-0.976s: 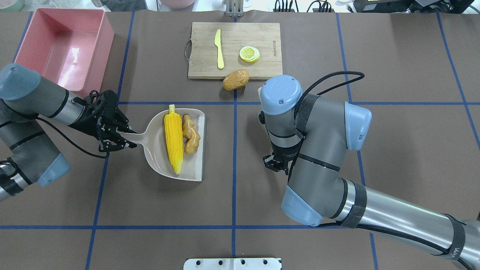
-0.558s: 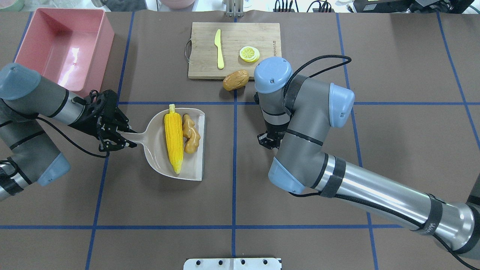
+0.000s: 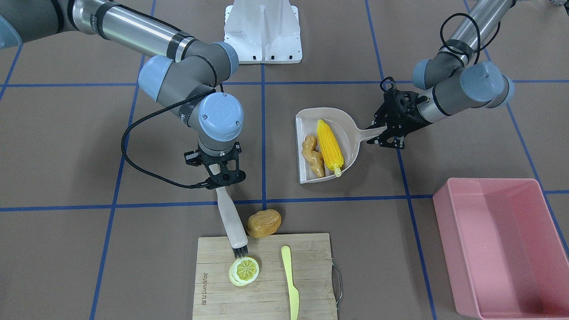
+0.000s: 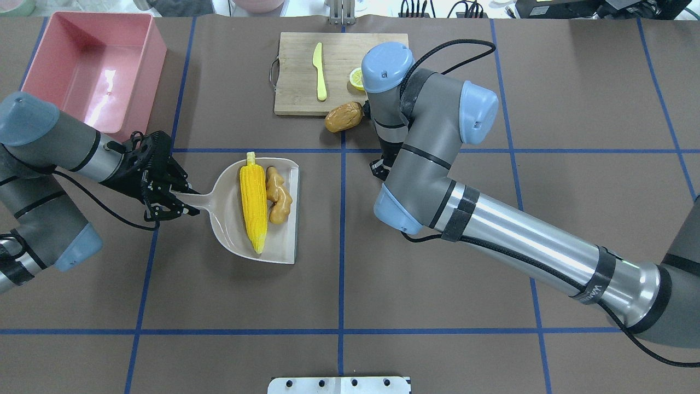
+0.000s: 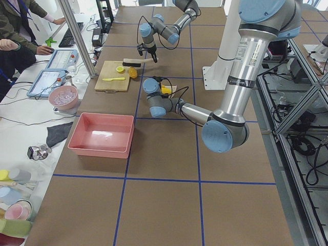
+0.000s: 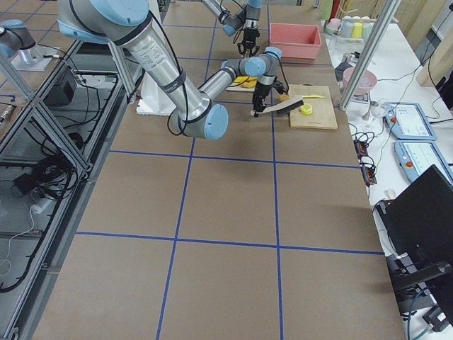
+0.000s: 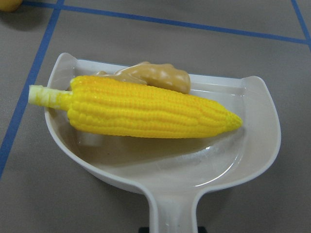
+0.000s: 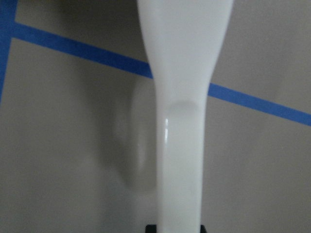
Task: Sweep and dump trash into bin
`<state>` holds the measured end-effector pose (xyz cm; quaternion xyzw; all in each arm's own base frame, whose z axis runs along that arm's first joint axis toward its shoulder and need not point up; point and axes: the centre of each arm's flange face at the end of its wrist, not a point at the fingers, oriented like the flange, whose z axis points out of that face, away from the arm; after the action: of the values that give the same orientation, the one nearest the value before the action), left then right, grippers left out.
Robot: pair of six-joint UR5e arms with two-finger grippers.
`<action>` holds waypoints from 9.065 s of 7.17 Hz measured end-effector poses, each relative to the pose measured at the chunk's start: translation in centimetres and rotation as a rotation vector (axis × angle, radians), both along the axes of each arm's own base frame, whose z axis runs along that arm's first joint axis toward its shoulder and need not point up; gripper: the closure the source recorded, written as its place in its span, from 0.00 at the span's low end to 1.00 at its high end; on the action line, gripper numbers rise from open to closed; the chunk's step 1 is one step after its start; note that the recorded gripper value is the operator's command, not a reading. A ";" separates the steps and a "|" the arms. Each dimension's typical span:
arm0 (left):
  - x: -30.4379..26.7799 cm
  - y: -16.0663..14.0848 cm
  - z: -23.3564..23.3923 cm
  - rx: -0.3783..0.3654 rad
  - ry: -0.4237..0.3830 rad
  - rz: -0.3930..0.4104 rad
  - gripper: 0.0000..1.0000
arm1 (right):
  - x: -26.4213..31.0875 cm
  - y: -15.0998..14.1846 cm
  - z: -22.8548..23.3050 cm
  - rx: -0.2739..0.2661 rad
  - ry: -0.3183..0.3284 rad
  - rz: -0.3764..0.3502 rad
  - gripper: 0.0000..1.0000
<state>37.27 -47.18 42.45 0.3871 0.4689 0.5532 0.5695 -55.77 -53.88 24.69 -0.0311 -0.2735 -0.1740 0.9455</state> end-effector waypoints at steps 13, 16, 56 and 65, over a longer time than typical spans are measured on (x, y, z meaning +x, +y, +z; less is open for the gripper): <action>-0.1 0.0 -0.1 0.001 0.001 -0.001 1.00 | -0.8 5.2 -3.9 0.135 -0.013 -0.229 1.00; -0.2 -0.1 -0.1 0.001 0.001 -0.003 1.00 | -2.7 0.9 -4.1 0.179 -0.006 -0.262 1.00; -0.2 0.0 -0.2 -0.004 0.003 -0.004 1.00 | -12.5 12.9 -7.7 -0.574 -0.116 -0.142 1.00; -0.2 0.0 -0.3 -0.016 0.005 -0.006 1.00 | -11.1 17.9 -15.3 -0.639 -0.096 -0.095 1.00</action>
<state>37.06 -47.20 42.10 0.3855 0.4733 0.5468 0.5731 -66.92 -35.98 9.36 -0.3306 -0.3567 -0.1243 0.8649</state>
